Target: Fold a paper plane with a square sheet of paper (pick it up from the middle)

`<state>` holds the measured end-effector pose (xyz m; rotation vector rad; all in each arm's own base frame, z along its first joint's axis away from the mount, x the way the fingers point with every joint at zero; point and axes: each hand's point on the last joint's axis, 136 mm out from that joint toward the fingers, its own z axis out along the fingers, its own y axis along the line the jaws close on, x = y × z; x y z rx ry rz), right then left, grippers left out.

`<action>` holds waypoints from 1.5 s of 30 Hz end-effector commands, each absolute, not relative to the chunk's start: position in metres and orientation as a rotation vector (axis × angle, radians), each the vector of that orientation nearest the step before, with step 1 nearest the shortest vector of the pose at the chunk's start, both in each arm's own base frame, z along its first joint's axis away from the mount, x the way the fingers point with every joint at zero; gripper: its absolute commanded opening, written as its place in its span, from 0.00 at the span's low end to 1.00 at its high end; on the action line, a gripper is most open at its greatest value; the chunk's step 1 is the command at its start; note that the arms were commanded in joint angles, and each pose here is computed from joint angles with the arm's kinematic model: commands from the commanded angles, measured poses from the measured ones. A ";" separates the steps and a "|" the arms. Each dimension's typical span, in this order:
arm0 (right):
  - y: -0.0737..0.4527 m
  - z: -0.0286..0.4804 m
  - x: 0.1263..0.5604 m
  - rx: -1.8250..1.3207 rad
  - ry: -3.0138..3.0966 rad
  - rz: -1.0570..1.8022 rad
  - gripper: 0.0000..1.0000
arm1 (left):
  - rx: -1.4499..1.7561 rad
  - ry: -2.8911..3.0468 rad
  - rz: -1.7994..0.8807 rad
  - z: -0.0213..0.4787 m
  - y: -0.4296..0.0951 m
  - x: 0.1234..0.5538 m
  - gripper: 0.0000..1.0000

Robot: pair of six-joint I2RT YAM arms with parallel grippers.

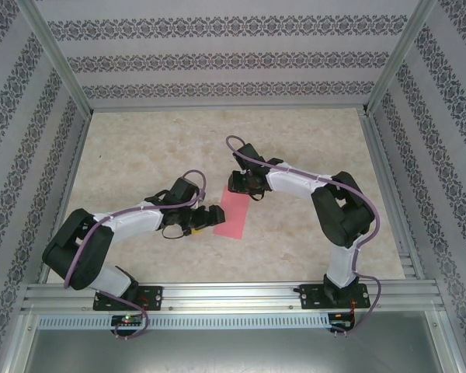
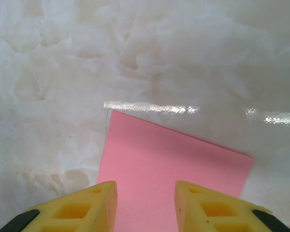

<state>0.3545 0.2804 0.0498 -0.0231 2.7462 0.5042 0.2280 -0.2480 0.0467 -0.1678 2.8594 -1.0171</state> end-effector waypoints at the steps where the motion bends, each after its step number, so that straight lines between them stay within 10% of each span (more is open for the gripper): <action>1: 0.270 0.035 0.351 0.049 2.792 0.455 0.37 | -0.147 2.816 -1.043 0.060 -0.263 0.235 0.94; 45: 0.228 -0.046 0.331 0.279 2.957 0.512 0.36 | -0.138 2.948 -0.886 0.047 -0.276 0.226 0.93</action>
